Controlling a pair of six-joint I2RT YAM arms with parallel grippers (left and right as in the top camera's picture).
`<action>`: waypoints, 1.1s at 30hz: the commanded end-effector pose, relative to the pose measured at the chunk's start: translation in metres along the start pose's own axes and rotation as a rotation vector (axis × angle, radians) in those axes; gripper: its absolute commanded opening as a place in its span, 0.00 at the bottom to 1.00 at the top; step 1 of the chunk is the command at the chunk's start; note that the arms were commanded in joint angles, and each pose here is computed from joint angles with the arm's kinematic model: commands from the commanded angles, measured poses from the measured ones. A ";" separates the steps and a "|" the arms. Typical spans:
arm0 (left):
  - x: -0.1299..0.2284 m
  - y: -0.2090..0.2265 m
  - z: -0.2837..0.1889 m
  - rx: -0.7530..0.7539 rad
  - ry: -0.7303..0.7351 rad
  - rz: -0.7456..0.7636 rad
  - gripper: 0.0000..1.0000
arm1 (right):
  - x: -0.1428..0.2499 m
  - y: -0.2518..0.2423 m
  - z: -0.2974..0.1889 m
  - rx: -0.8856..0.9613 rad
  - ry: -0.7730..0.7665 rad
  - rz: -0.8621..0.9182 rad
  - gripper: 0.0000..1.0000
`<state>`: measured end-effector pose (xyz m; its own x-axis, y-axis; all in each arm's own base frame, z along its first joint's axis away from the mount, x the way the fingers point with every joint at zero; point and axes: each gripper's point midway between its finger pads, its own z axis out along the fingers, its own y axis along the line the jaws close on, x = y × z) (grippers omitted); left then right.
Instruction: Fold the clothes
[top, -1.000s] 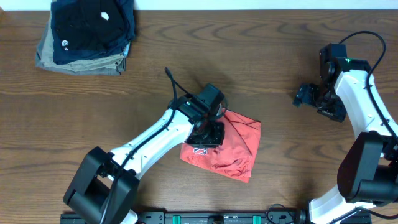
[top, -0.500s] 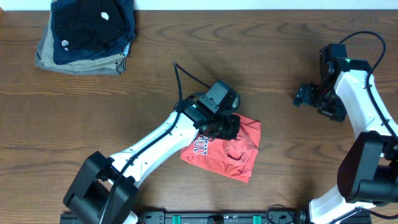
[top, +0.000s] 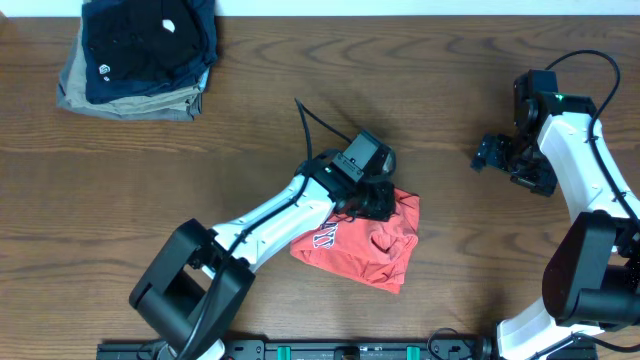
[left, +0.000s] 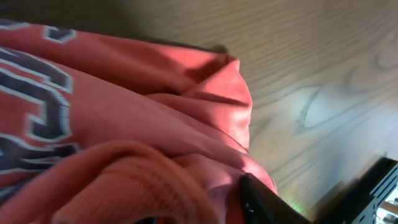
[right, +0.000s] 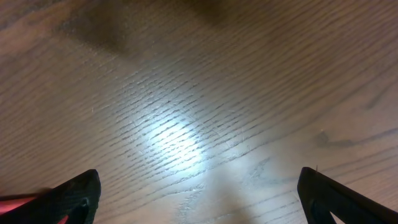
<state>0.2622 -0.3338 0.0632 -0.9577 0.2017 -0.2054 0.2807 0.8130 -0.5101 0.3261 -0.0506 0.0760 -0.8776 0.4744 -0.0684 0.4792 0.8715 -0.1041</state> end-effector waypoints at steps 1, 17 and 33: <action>0.007 -0.022 0.001 0.055 0.025 0.035 0.45 | 0.000 -0.002 0.001 0.001 0.002 -0.008 0.99; 0.034 -0.104 -0.047 0.270 0.046 0.178 0.50 | 0.000 -0.002 0.001 0.001 0.002 -0.008 0.99; 0.067 -0.056 -0.058 0.062 0.164 0.114 0.59 | 0.000 -0.002 0.001 0.001 0.002 -0.008 0.99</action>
<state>0.1739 -0.3388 0.1174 -0.9200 0.3796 -0.0971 0.3648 0.7396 -0.5656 0.3261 -0.0506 0.0760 -0.8776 0.4744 -0.0684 0.4792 0.8715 -0.1041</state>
